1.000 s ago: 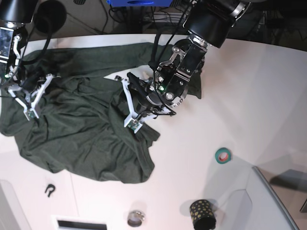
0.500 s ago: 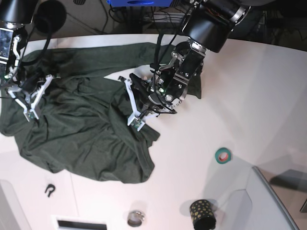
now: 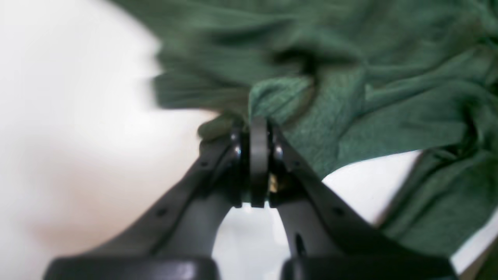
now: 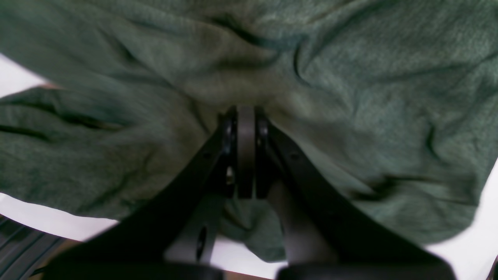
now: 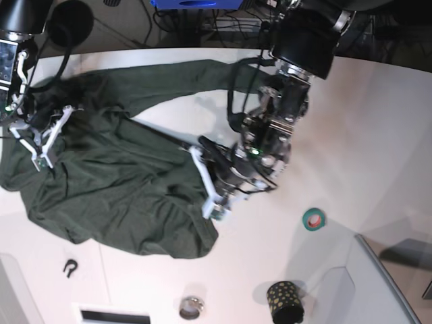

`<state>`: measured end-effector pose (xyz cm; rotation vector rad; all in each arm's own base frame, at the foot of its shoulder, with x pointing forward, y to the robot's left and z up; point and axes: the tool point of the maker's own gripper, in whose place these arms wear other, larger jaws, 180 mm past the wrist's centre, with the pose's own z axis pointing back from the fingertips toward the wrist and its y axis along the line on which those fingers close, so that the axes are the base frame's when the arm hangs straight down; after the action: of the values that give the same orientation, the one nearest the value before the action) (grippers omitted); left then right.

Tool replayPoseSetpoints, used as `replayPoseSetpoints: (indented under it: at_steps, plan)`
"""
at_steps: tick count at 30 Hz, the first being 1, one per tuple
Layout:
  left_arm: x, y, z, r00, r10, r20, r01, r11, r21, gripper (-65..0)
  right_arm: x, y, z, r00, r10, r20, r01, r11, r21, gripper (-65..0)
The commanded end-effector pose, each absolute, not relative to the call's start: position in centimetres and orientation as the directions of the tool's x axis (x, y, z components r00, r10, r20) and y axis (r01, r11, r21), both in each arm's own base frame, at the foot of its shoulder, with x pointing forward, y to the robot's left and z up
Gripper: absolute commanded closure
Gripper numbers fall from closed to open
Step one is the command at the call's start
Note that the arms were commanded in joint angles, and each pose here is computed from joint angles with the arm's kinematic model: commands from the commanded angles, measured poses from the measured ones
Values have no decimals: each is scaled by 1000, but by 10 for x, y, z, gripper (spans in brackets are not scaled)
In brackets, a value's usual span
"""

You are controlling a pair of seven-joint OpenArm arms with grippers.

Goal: Layout the t-shirt on the table in an organized manner, then fold the t-shirt properly
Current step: 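Pull the held shirt part with the left gripper away from the right gripper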

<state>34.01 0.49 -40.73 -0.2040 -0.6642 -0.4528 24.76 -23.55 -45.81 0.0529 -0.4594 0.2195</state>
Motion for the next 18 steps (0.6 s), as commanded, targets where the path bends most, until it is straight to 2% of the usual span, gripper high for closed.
replayPoseSetpoints:
  at_steps: [1, 8, 18]
  plan:
    - [352, 3, -387, 660, -328, 676, 467, 884, -27, 0, 256, -239, -449, 856, 202, 476, -223, 975, -11, 0]
    - [351, 14, -373, 652, -341, 677, 466, 885, -4, 0, 262, -239, -448, 853, 198, 482, -221, 975, -9, 0]
    - [349, 14, -376, 659, -338, 672, 465, 885, -10, 0, 253, -245, -508, 923, 63, 379, -121, 984, 131, 0]
